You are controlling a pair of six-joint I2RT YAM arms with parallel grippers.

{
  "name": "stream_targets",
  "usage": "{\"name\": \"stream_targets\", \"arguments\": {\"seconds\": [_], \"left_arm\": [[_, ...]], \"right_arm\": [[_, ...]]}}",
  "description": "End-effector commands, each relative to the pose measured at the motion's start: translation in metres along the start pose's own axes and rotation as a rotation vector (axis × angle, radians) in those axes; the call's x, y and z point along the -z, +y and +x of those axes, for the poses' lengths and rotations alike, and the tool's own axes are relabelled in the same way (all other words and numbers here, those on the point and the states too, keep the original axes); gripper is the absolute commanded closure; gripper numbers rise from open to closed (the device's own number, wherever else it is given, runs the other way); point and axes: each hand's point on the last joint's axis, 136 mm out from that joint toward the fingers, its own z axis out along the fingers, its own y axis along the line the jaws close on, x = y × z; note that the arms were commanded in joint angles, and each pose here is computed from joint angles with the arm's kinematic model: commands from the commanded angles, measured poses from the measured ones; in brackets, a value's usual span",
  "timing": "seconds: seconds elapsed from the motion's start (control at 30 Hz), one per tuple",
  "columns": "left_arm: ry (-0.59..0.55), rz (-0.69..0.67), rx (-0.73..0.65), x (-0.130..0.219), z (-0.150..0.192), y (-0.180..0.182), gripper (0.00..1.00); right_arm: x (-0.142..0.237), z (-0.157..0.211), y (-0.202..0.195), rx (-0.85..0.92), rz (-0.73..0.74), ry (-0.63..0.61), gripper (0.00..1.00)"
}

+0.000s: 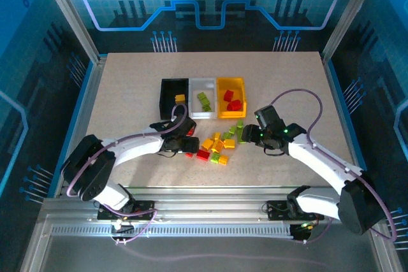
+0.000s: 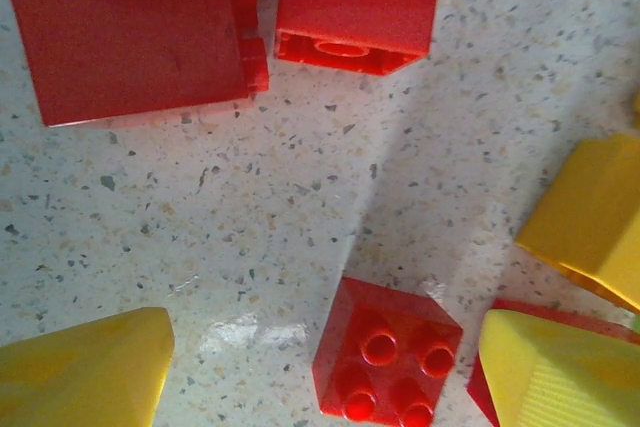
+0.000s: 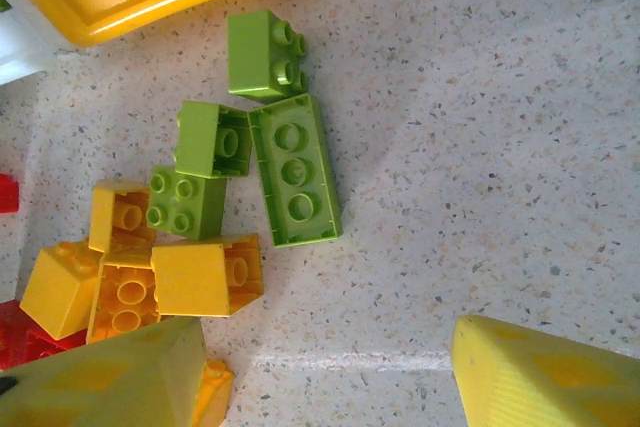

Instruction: Sort the legos into containers by color

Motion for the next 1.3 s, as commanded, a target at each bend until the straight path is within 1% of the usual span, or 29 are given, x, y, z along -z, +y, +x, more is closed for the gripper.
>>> {"name": "stream_targets", "arguments": {"seconds": [0.0, 0.03, 0.1, 0.27, 0.33, 0.47, 0.6, 0.7, 0.77, 0.93, 1.07, 1.27], "left_arm": [[0.019, -0.008, -0.042, -0.008, 0.008, -0.001, 0.18], [0.026, -0.019, -0.048, -0.011, 0.01, 0.0, 0.19], [0.033, -0.034, -0.051, -0.017, 0.012, 0.003, 0.24], [0.05, -0.05, -0.051, -0.024, 0.017, 0.006, 0.46], [0.054, -0.053, -0.05, -0.024, 0.02, 0.007, 0.49], [0.053, -0.054, -0.048, -0.019, 0.021, 0.008, 0.61], [0.018, -0.013, -0.047, -0.001, 0.01, -0.006, 0.69], [-0.048, 0.055, -0.041, 0.024, -0.016, -0.028, 0.71], [-0.104, 0.101, -0.046, 0.04, -0.04, -0.047, 0.71], [-0.207, 0.154, -0.096, 0.056, -0.102, -0.094, 0.73], [-0.265, 0.168, -0.133, 0.049, -0.148, -0.13, 0.73], [-0.309, 0.13, -0.172, 0.019, -0.198, -0.161, 0.74]], "right_arm": [[0.011, -0.011, -0.002, -0.018, 0.011, -0.038, 0.33], [0.011, -0.012, -0.002, -0.018, 0.011, -0.037, 0.32], [0.009, -0.011, -0.001, -0.022, 0.008, -0.035, 0.32], [0.009, -0.012, 0.001, -0.027, 0.004, -0.032, 0.32], [0.009, -0.012, 0.001, -0.024, 0.004, -0.032, 0.32], [0.01, -0.013, -0.001, -0.026, 0.01, -0.037, 0.32], [0.008, -0.012, -0.001, -0.03, 0.01, -0.037, 0.32], [0.007, -0.012, -0.003, -0.035, 0.013, -0.038, 0.32], [0.005, -0.01, -0.004, -0.037, 0.015, -0.032, 0.32], [0.002, -0.007, -0.008, -0.043, 0.024, -0.023, 0.32], [0.001, -0.004, -0.011, -0.043, 0.03, -0.015, 0.32], [0.002, -0.003, -0.014, -0.049, 0.03, -0.015, 0.32]]}}
